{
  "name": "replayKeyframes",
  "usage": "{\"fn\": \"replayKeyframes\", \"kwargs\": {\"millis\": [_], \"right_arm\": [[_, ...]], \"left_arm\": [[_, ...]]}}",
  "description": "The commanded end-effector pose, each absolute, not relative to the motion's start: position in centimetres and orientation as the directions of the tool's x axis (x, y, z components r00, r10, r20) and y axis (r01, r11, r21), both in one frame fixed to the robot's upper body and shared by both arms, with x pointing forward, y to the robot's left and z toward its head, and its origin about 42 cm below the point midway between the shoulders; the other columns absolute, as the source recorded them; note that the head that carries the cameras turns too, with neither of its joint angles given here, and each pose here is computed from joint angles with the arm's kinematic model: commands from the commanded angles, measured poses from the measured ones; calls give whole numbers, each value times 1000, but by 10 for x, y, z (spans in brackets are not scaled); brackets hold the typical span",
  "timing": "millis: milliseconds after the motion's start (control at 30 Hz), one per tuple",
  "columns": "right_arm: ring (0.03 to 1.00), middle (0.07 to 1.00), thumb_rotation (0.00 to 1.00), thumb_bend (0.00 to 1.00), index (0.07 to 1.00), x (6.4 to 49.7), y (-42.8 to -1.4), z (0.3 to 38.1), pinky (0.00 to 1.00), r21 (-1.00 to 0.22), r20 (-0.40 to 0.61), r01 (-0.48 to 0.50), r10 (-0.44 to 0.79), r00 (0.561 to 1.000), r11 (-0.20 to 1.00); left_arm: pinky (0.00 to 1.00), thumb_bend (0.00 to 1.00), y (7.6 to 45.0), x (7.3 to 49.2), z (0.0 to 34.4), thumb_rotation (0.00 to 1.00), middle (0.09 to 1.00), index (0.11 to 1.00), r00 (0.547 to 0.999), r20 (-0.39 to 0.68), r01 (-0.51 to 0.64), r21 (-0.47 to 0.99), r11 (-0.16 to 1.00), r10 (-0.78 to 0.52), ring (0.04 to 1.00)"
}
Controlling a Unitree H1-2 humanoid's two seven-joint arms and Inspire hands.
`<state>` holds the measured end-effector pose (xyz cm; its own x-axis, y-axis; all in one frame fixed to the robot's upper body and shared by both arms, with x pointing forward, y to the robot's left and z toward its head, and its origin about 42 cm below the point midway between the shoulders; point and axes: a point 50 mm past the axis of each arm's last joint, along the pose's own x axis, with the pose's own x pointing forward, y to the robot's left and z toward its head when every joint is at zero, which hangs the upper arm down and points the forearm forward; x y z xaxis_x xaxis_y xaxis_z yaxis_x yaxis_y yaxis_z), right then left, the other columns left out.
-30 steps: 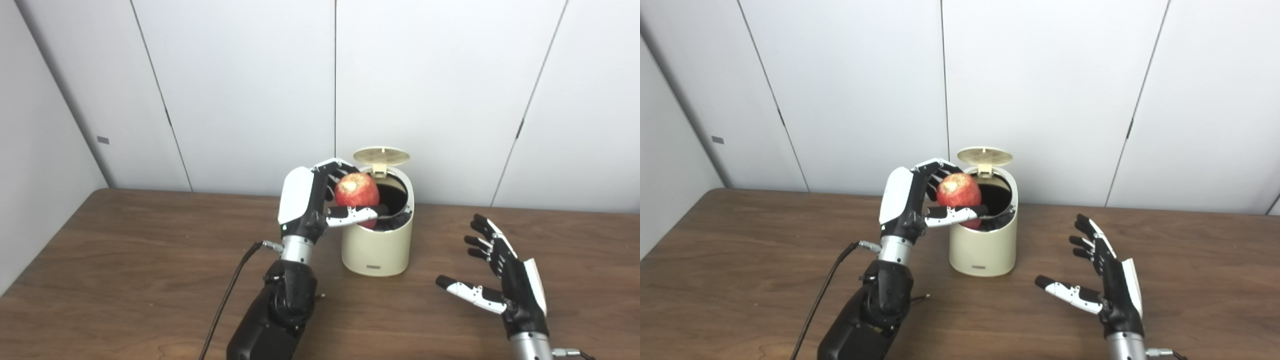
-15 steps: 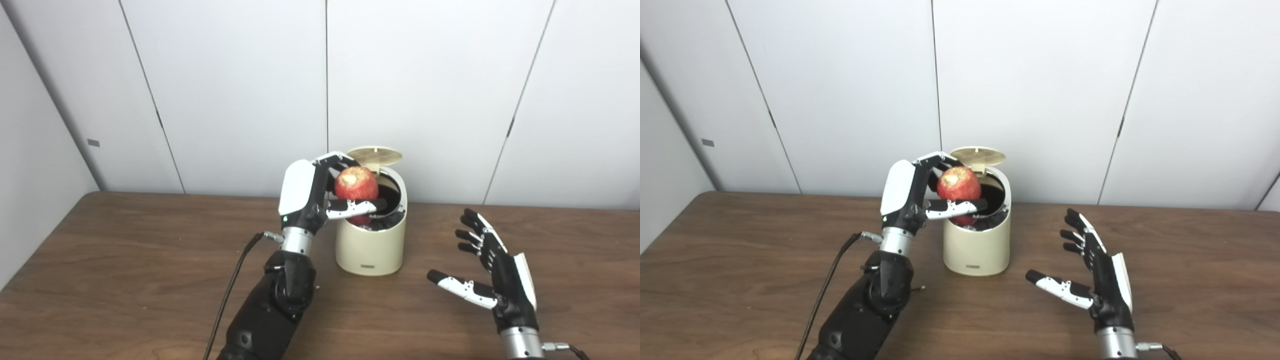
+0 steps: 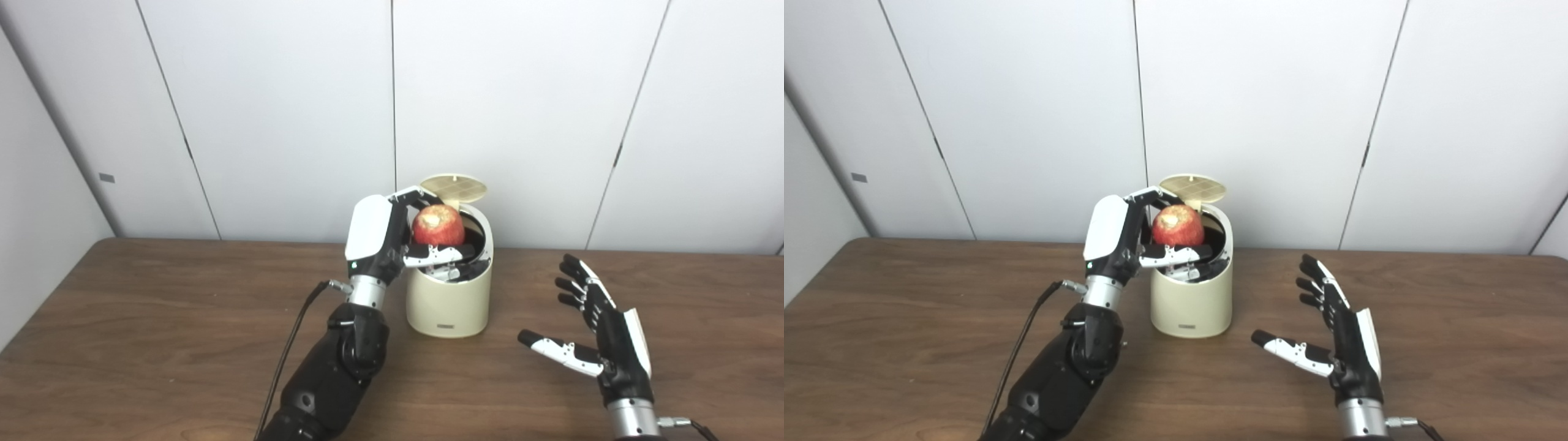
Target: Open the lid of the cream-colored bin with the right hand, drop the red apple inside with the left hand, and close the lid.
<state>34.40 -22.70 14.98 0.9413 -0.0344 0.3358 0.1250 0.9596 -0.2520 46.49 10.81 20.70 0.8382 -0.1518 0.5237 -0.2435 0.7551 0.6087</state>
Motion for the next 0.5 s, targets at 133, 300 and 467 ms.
{"fn": "replayKeyframes", "kwargs": {"millis": [133,300,467], "right_arm": [[813,873,264,809,875,351,-224,168,766,-228,432,148,-36,901,962],[804,870,259,807,869,350,-223,171,751,-234,434,147,-32,900,961],[809,870,247,805,874,350,-222,172,757,-230,433,144,-32,901,962]], "left_arm": [[474,518,102,471,216,34,602,507,848,484,-238,714,659,-217,559],[523,802,105,468,215,65,711,717,850,478,-239,723,648,-221,637],[522,815,108,465,216,53,703,725,849,482,-240,717,654,-217,628]]}}
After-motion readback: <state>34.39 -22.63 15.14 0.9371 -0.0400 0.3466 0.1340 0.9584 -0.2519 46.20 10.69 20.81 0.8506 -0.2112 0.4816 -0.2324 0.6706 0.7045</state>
